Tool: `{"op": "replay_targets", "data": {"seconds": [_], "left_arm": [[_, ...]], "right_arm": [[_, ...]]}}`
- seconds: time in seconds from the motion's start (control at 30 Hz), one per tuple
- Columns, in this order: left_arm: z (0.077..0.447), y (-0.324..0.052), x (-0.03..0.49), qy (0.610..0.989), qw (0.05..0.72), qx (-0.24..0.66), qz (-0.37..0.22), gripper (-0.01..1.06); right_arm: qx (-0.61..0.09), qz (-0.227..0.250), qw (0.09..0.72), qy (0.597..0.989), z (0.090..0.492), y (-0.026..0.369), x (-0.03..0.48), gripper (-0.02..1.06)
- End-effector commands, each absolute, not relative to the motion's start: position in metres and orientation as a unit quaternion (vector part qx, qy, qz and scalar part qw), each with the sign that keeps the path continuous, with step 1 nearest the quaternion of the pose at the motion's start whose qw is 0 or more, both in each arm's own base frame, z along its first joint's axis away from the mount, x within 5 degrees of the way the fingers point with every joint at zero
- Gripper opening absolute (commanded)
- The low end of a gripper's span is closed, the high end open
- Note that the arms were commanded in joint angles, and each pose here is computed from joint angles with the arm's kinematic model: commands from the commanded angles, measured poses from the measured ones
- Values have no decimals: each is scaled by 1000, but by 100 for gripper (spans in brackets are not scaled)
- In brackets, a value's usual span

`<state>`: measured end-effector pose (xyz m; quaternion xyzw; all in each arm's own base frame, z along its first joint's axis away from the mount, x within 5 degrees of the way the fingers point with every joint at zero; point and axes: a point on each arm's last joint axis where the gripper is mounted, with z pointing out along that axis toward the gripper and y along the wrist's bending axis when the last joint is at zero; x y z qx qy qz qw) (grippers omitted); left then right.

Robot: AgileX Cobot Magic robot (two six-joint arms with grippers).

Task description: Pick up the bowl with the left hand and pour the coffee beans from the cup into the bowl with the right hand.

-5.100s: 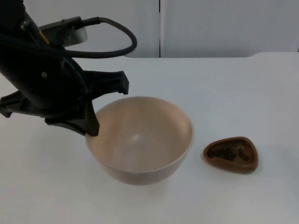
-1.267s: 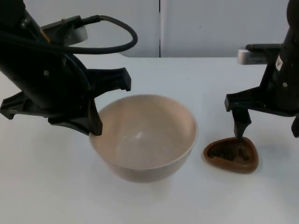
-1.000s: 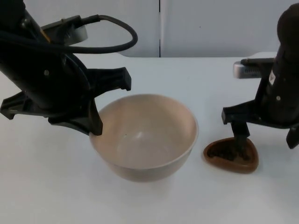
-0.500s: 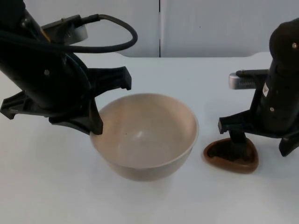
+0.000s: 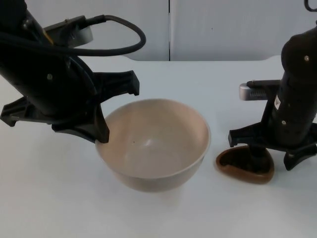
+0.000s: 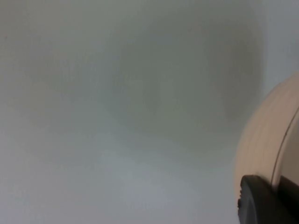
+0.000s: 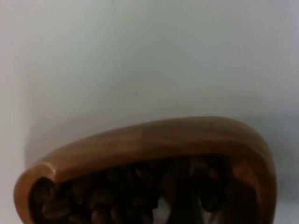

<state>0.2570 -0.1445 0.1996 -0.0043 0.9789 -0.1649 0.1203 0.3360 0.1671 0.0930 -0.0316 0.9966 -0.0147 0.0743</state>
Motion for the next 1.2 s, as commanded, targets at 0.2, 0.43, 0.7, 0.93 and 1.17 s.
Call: {"op": "replay_targets", "data": {"seconds": [0.2, 0.43, 0.7, 0.93, 1.17], "left_arm": [[205, -144, 257, 976, 132, -12, -174, 0], [205, -144, 257, 976, 132, -12, -174, 0], [205, -144, 257, 976, 134, -12, -174, 0], [205, -144, 258, 975, 135, -12, -175, 0], [205, -144, 258, 975, 135, -12, -175, 0]], "right_arm": [[-35, -13, 81, 996, 94, 168, 337, 33], [-35, -8, 87, 996, 94, 169, 338, 12], [-35, -6, 93, 995, 100, 168, 338, 0], [-50, -3, 110, 993, 128, 167, 336, 0], [-58, 10, 144, 988, 161, 165, 334, 0]]}}
